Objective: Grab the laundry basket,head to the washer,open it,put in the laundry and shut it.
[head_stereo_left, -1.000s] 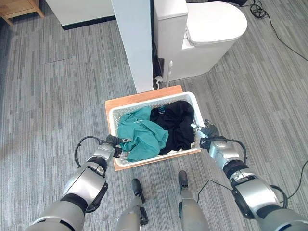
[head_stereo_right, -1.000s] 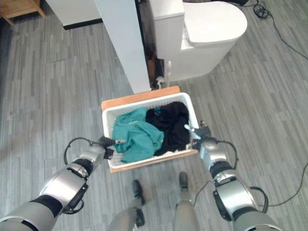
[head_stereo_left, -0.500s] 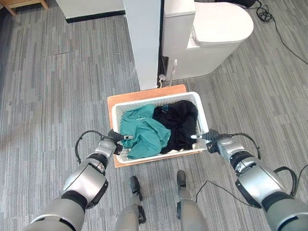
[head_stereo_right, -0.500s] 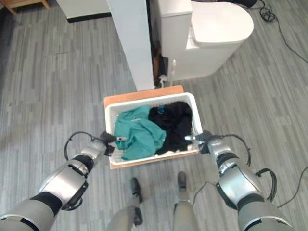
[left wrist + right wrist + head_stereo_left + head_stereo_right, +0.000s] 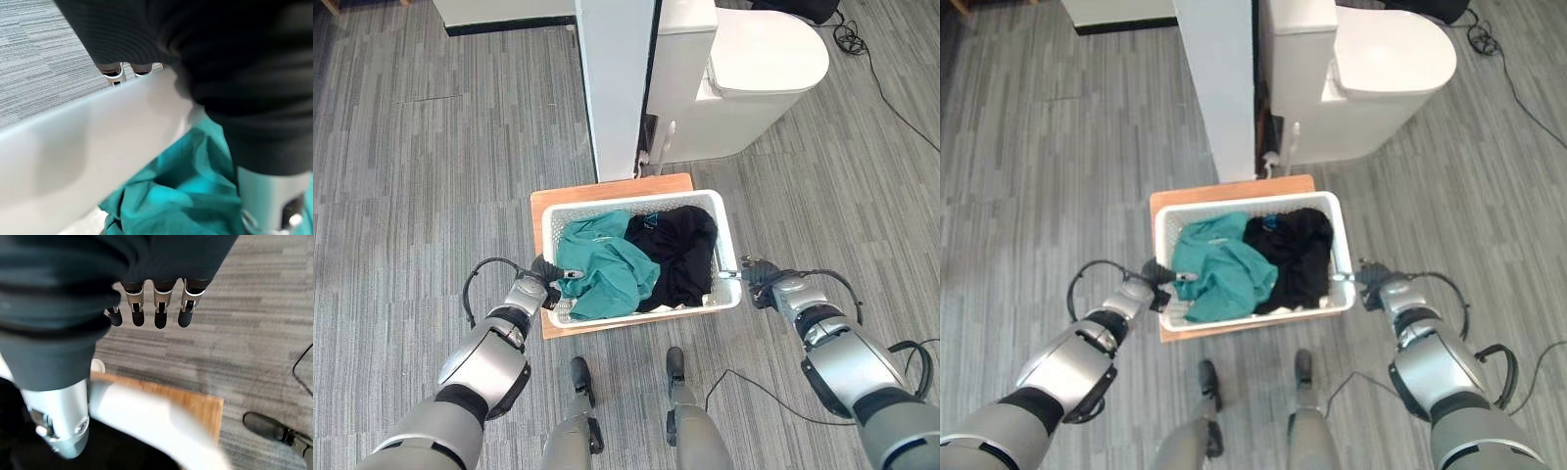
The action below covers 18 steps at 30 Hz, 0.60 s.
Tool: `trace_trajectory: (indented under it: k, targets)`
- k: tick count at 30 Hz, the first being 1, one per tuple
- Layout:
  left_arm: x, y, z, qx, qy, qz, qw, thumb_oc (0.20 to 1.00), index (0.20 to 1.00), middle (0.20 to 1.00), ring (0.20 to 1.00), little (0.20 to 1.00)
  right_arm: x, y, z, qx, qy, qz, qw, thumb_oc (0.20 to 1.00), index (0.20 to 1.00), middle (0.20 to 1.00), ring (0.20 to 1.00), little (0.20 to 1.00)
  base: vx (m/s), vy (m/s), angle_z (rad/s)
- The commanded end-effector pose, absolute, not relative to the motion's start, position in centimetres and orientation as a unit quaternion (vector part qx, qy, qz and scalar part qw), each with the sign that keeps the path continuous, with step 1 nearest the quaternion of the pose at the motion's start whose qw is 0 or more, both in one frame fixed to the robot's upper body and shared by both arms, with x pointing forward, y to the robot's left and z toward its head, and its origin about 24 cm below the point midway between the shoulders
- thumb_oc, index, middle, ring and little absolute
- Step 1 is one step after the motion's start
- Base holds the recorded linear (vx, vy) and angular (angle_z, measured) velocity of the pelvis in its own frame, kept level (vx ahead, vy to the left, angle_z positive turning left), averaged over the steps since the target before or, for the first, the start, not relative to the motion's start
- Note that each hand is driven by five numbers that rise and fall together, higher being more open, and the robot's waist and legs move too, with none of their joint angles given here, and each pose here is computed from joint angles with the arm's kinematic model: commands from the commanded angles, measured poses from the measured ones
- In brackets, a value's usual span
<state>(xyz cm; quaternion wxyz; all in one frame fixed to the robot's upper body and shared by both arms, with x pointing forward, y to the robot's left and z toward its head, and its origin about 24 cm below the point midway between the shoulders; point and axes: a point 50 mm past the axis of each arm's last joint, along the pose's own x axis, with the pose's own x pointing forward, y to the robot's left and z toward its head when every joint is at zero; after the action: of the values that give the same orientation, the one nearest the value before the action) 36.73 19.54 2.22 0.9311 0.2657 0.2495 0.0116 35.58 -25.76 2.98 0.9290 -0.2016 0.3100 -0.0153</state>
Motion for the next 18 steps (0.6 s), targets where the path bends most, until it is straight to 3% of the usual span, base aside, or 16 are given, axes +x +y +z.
trace_trajectory:
  k: [1,18]
  targets:
    - [38.3,17.5,4.5,0.281,0.225,0.001,0.933,1.0,1.0,1.0,1.0,1.0,37.0,-28.4,7.3,-0.227,0.264,-0.065,0.935,1.0,1.0,1.0,1.0,1.0,-0.02,-0.005,0.06]
    - [39.3,14.5,6.2,0.272,0.176,-0.018,0.946,1.0,1.0,1.0,1.0,1.0,37.7,-28.1,8.5,-0.228,0.226,-0.084,0.943,1.0,1.0,1.0,1.0,1.0,0.0,0.0,0.0]
